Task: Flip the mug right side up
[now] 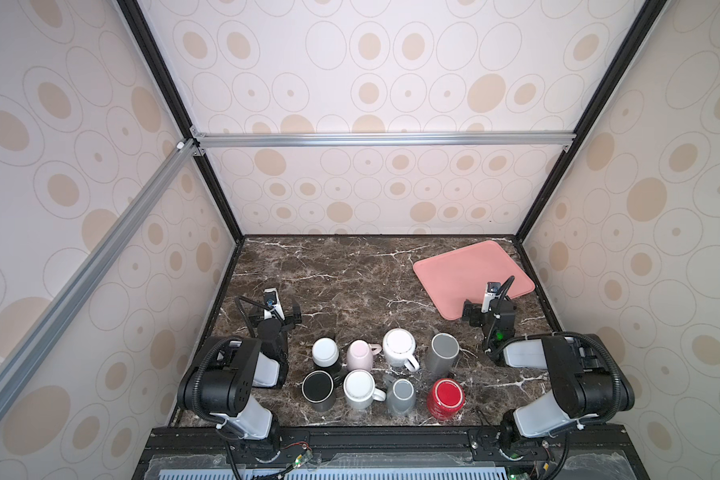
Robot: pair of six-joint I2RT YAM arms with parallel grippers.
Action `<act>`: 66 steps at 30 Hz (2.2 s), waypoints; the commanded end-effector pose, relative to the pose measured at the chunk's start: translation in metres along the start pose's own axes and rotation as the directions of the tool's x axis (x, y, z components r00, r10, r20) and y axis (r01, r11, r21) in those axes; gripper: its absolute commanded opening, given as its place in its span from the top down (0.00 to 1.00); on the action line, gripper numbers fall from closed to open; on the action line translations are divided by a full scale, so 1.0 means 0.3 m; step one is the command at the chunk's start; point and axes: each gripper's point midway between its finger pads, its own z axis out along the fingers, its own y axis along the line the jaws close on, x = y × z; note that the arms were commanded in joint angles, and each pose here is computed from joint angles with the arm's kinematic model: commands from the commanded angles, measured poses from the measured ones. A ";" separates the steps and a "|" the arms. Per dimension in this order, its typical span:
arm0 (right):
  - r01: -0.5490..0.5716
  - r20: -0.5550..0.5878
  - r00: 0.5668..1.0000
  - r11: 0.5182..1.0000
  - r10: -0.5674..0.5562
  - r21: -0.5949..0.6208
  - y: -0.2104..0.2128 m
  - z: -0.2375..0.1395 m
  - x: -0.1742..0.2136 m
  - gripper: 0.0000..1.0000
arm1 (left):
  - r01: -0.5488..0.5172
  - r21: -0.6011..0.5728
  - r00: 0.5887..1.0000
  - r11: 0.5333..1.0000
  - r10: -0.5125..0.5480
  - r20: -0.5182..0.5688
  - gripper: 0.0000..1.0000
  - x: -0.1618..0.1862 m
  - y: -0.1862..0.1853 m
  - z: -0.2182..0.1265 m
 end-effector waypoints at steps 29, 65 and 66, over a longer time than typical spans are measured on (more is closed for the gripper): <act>-0.465 -0.241 0.806 0.831 0.540 0.306 -0.115 -0.016 -0.141 0.18 | 0.764 -0.199 0.644 0.613 -0.714 0.275 0.01 -0.309 0.238 -0.114; 0.032 -0.696 0.702 0.982 -0.153 -0.184 0.555 0.162 0.096 0.51 | 0.714 0.391 0.682 0.581 -0.704 -0.199 0.20 -0.498 -0.214 -0.256; 0.038 -0.699 0.696 0.981 -0.161 -0.188 0.562 0.166 0.099 0.54 | 0.713 0.395 0.683 0.580 -0.702 -0.202 0.20 -0.497 -0.219 -0.259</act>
